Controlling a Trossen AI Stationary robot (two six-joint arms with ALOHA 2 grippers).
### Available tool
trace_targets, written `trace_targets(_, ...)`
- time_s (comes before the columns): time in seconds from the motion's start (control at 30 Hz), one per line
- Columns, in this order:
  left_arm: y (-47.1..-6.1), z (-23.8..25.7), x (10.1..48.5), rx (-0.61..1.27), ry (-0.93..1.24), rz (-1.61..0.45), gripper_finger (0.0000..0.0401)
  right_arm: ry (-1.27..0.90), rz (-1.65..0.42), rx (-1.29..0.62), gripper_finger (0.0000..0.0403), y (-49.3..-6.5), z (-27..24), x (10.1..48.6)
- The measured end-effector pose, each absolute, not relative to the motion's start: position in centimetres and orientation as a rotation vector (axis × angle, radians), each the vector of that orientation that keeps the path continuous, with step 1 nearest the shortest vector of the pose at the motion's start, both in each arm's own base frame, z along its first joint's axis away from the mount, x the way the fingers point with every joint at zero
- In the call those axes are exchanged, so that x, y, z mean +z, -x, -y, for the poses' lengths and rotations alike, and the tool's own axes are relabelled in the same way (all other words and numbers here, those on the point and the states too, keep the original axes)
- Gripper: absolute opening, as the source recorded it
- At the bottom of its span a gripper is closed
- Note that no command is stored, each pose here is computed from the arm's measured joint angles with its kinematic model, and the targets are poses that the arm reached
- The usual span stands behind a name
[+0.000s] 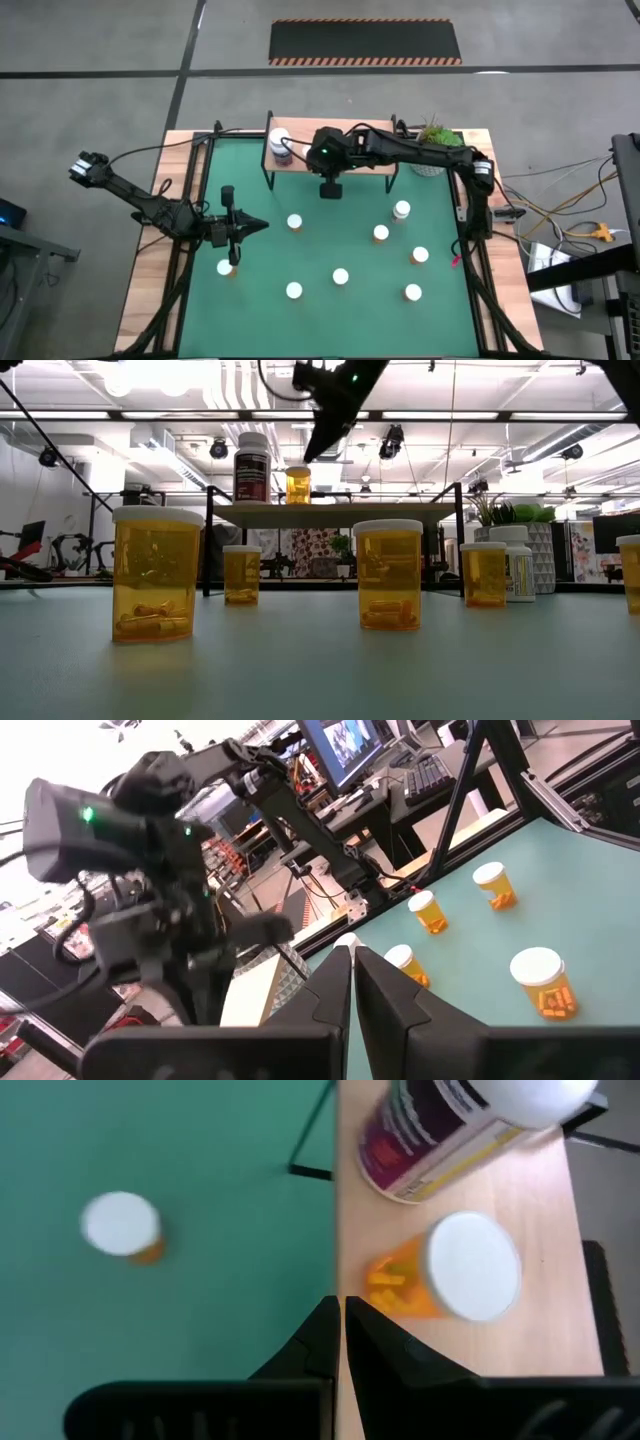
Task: Pick and place medicine bottles onto shelf by color
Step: Put the orange pill bottle on the shelf aligned with the other orange pill bottle
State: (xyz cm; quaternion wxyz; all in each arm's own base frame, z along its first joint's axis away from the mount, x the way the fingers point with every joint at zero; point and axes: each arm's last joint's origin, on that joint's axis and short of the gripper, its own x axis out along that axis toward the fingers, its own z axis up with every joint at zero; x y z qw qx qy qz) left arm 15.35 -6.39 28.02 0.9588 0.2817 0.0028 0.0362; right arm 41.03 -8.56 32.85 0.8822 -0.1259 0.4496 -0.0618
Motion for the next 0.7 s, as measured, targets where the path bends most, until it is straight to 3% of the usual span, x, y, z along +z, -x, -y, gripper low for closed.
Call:
trace_targets(0.3,-15.4,6.4,28.0,0.074,-0.571,-0.006,0.0002,0.234,-0.867,-0.048,0.0013,-39.3,4.3,32.7)
trace_targets(0.7,-15.4,6.4,28.0,0.074,-0.571,-0.005,0.0002,0.229,-0.715,0.015,0.0013,-39.7,-0.1,27.7)
